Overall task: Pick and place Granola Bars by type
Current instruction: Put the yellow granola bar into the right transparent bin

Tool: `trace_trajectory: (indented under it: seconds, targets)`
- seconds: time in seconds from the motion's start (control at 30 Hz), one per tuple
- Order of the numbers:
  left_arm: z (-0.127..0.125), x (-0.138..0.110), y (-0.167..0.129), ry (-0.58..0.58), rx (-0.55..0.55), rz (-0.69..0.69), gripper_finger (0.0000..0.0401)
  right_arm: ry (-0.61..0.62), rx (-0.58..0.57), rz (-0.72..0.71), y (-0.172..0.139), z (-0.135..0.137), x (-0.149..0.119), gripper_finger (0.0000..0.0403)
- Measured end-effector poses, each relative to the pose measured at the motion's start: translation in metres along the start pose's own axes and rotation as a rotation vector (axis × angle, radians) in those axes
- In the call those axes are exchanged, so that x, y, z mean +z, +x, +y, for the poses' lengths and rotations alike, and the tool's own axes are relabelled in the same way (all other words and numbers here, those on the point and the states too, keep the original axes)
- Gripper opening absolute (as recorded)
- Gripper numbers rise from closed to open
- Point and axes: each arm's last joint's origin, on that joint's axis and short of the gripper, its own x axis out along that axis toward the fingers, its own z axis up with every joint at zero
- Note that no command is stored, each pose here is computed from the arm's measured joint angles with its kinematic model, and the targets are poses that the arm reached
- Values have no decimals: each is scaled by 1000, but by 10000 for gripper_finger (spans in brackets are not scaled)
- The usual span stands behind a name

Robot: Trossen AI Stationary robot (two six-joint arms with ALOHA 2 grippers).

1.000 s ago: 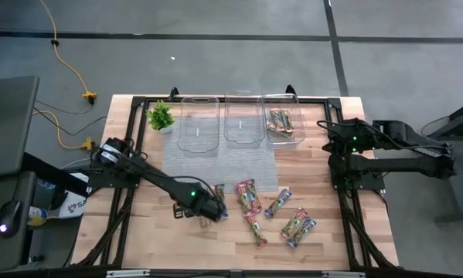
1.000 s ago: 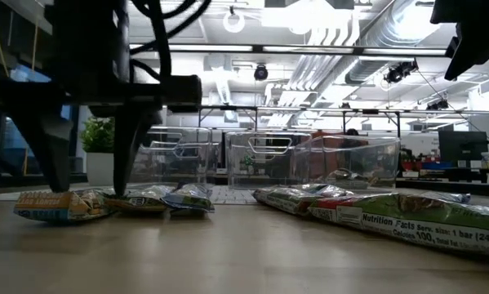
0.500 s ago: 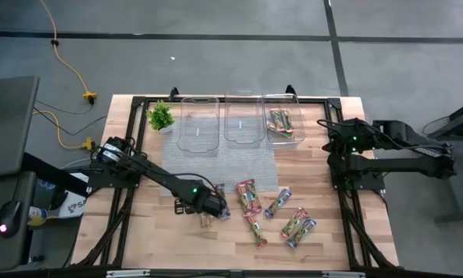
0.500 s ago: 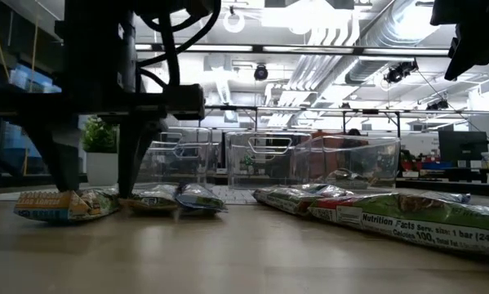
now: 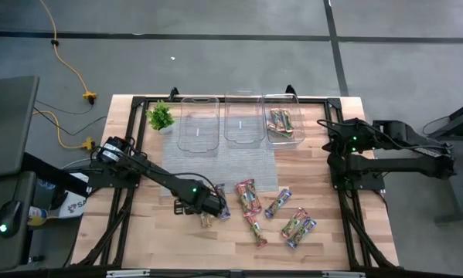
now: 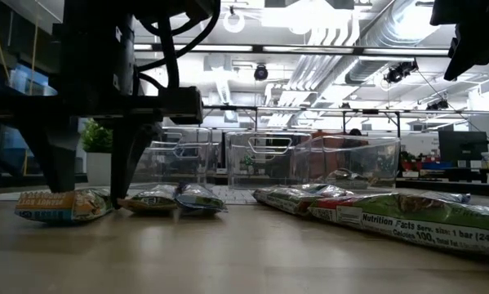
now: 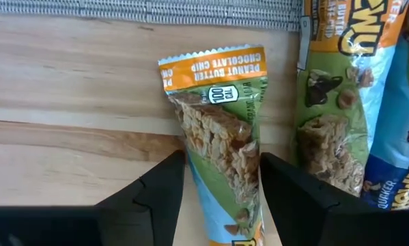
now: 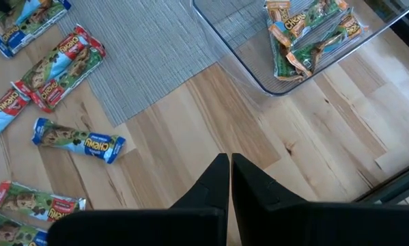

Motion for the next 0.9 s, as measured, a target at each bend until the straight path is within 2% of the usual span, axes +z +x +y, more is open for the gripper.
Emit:
trace_trajectory:
  seconds: [0.3,0.53,0.73,0.9]
  targets:
    - [-2,-1,0,0,-15,11,120,-4,0,0,0,0,0,0]
    - [-6,-1,-7,9,-66,-29,97,-2,0,0,0,0,0,0]
    - [-14,2,-32,19,-141,-72,95,0,0,0,0,0,0,0]
    - [-32,21,-66,77,-194,-140,95,0,0,-1,0,0,0,0]
